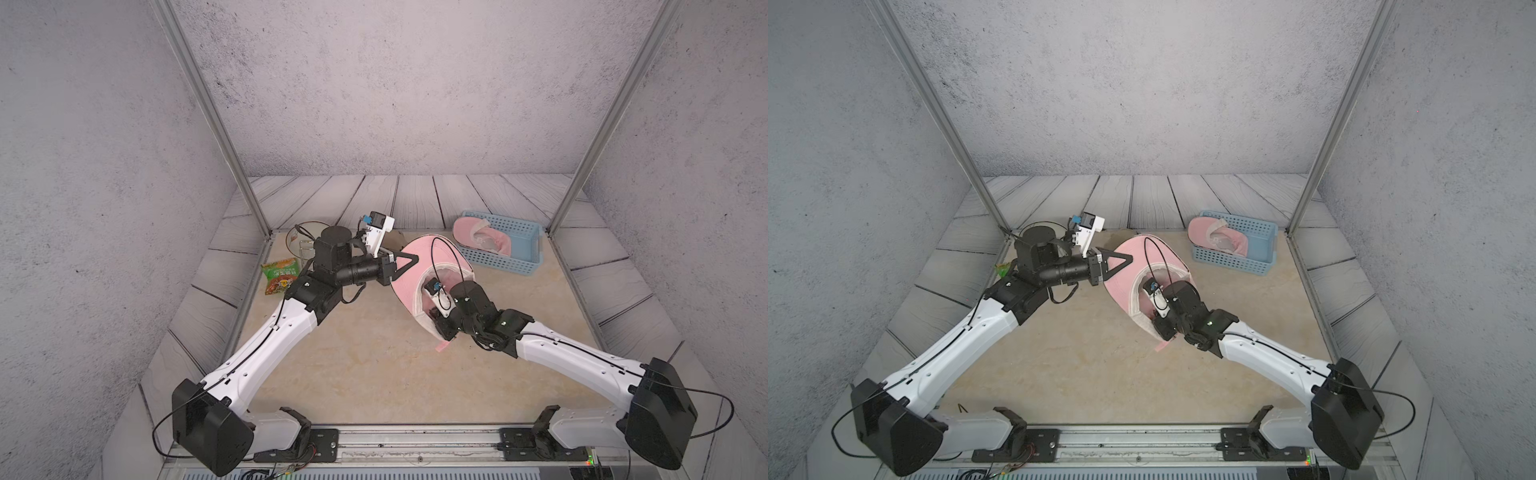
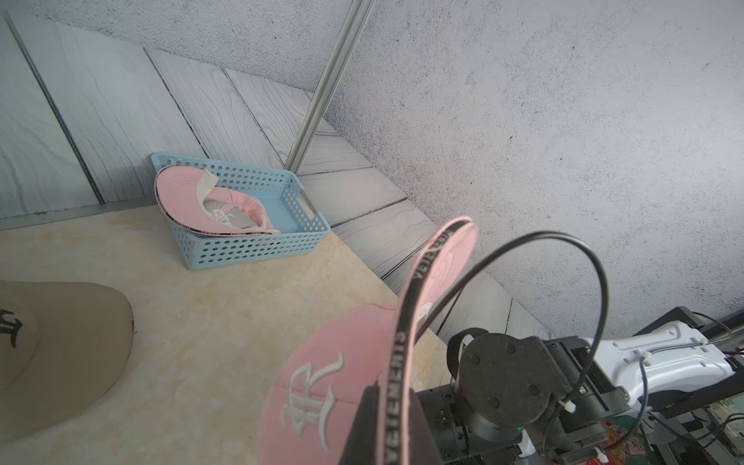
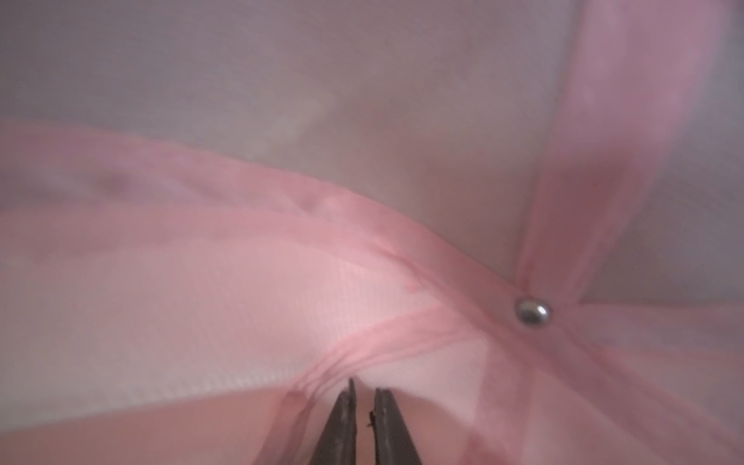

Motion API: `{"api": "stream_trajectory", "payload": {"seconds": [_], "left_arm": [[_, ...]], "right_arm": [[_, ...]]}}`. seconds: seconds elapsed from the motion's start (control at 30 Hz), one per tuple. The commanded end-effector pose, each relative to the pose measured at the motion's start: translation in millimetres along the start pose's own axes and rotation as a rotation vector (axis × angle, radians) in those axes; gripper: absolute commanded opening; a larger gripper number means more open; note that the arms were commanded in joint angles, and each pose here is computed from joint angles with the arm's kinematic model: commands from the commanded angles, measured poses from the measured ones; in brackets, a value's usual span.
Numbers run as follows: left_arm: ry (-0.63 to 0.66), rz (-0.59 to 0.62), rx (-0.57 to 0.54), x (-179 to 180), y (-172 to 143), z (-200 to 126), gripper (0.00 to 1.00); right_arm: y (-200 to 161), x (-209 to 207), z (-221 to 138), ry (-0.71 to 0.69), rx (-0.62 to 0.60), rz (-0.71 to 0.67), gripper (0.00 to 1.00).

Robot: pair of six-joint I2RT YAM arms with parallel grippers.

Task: Turn the baseball cap inside out
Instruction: Turn over the baseball cap.

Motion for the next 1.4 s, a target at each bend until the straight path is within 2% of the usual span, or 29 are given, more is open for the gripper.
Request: {"api": "stream_trajectory", "payload": {"seconds": [0.0, 0.2, 0.33, 0.4, 0.53, 0.63, 0.73, 0.83, 1.0, 1.1, 1.37], "left_arm": [[-0.031, 0.079, -0.067, -20, 23, -12, 0.00], [0.046, 0.083, -0.044, -7, 16, -12, 0.00], [0.098, 0.078, -0.018, 4, 8, -10, 0.00], [0.107, 0.079, -0.007, 8, 5, -8, 0.00], [0.077, 0.082, 0.014, 7, 0, -2, 0.00], [0.024, 0.083, 0.025, 2, -2, 3, 0.00], [-0.028, 0.076, 0.041, -3, -7, 8, 0.00], [-0.051, 0.071, 0.058, -4, -11, 12, 0.00], [0.024, 0.058, 0.091, 11, -22, 14, 0.00], [0.035, 0.060, 0.093, 13, -23, 14, 0.00], [0.096, 0.056, 0.057, 18, -16, 9, 0.00]], "right_arm": [[-3, -48, -12, -0.306, 0.000, 0.070, 0.15], [6, -84, -43, -0.552, -0.104, 0.198, 0.15], [13, -90, -61, -0.573, -0.184, 0.255, 0.18], [20, -80, -63, -0.482, -0.236, 0.246, 0.21], [33, -47, -67, -0.226, -0.343, 0.179, 0.41], [40, -13, -73, 0.009, -0.419, 0.110, 0.51], [48, 5, -84, 0.138, -0.477, 0.111, 0.53], [54, 11, -90, 0.181, -0.507, 0.109, 0.53], [65, 8, -105, 0.187, -0.600, 0.134, 0.50], [67, -3, -108, 0.120, -0.616, 0.156, 0.46], [39, -41, -77, -0.175, -0.396, 0.179, 0.41]]}}
Point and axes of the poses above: each gripper's point midway between its finger pads, its own z axis out along the fingers, its own x axis along the line the jaws close on, y = z × x, the point moved 2 cm from there along -z, back along the fingers, and after that the axes turned 9 degrees about z, right-handed, at the moved point
